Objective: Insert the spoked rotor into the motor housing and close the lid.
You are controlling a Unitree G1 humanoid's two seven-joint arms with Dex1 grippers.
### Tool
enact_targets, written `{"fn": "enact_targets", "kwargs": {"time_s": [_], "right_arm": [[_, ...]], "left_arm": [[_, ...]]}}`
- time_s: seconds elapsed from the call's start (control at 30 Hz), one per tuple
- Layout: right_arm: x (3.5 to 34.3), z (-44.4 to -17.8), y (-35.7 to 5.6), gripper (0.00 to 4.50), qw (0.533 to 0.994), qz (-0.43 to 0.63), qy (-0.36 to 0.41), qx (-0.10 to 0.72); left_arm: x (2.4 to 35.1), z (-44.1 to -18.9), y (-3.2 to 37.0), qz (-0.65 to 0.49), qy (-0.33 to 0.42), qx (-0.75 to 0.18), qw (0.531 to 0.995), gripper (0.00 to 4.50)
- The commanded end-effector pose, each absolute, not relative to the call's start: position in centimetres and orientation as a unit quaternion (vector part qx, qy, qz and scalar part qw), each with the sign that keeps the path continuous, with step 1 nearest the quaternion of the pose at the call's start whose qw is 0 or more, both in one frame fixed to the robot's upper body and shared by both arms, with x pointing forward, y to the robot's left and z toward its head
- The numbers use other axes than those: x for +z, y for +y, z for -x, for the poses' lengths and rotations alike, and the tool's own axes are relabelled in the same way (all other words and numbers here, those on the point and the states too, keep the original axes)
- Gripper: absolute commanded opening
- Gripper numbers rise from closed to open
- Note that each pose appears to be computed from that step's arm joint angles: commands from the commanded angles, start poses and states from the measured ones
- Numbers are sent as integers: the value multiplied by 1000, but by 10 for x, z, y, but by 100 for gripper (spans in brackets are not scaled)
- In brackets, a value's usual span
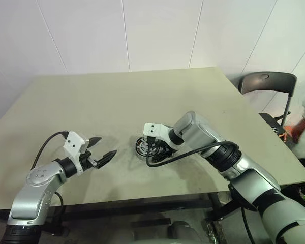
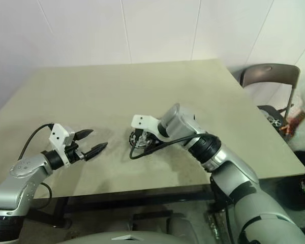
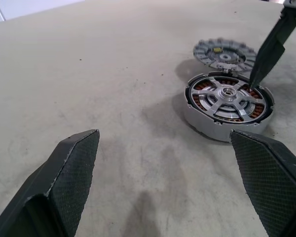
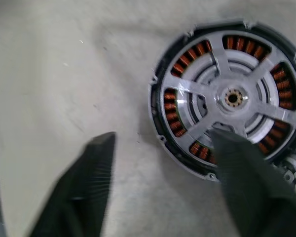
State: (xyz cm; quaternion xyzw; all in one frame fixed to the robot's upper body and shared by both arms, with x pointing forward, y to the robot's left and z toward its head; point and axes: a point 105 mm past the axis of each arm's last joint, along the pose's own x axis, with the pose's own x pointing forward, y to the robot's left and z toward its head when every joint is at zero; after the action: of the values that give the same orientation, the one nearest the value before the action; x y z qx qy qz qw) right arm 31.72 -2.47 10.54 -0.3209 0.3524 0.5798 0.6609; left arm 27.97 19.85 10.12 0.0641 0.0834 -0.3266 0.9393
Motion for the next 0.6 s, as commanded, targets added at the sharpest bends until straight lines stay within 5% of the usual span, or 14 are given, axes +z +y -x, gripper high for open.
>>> {"fn": "enact_targets", "kwargs": {"time_s": [0.03, 0.3, 0.6], "right_arm": [[132, -316, -16, 446, 670, 313, 318, 593], [175, -336, -15, 446, 742, 193, 282, 577], [178, -407, -105, 446, 885, 134, 181, 407]], "left_arm": [[110, -283, 196, -76, 66, -330, 938, 450], [110, -283, 197, -77, 66, -330, 938, 450], [110, -282, 197, -77, 67, -330, 938, 450]]}}
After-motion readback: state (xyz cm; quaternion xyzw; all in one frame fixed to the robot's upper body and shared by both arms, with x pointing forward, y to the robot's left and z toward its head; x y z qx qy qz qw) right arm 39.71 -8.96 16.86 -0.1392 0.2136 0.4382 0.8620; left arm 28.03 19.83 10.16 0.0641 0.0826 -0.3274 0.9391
